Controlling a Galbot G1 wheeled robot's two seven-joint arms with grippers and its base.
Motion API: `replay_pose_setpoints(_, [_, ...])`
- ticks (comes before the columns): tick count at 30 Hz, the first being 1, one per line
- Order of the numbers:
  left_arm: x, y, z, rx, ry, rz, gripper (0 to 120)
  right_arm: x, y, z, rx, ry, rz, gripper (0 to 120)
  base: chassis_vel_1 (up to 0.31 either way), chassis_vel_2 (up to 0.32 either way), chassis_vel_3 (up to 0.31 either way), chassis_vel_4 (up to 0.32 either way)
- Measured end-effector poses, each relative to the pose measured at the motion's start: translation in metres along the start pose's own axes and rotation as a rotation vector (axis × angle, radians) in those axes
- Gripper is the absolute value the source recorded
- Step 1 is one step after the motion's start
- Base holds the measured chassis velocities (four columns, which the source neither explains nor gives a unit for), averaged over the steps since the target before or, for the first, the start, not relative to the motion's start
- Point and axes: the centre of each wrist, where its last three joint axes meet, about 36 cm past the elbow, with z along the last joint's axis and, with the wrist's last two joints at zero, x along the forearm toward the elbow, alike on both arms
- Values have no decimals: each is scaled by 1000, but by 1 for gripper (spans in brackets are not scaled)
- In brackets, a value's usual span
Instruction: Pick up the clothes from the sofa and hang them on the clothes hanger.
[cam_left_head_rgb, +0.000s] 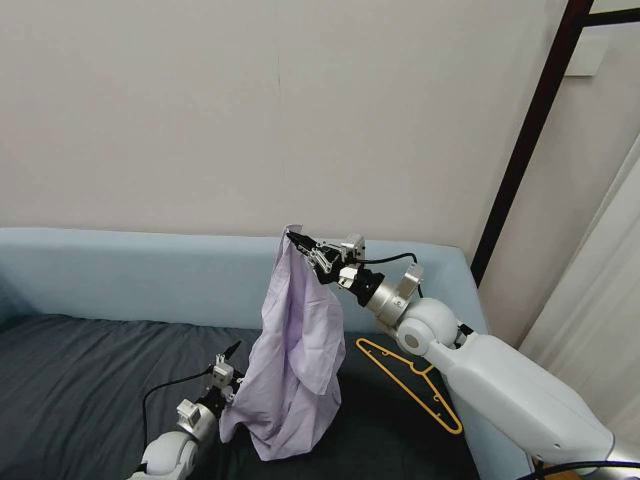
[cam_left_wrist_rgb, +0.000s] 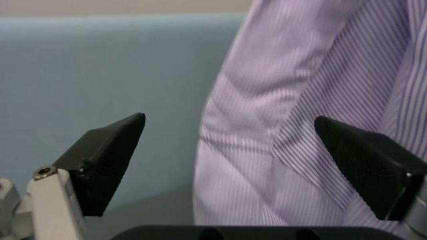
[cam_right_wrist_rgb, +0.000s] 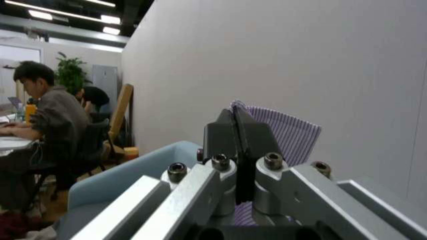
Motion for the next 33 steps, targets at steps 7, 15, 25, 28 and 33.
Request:
replay_pose_setpoints(7, [-9, 4, 4, 29, -2, 42, 86, 5, -2, -3, 5, -7, 12, 0, 0, 0, 0, 0])
replay_pose_setpoints(15, [-4, 8, 6, 80, -17, 96, 59, 7, -3, -6, 13, -13, 19, 0, 0, 0, 0, 0])
replay_pose_setpoints(25, [0, 8, 10, 120, -30, 141, 20, 16, -1, -5, 15, -10, 26, 0, 0, 0, 0, 0])
replay_pose_setpoints(28, [2, 7, 10, 121, -35, 135, 12, 16, -1, -6, 16, -11, 26, 0, 0, 0, 0, 0])
replay_pose_setpoints(33, [9, 9, 1, 107, -90, 69, 0, 20, -3, -6, 40, -15, 66, 0, 0, 0, 0, 0])
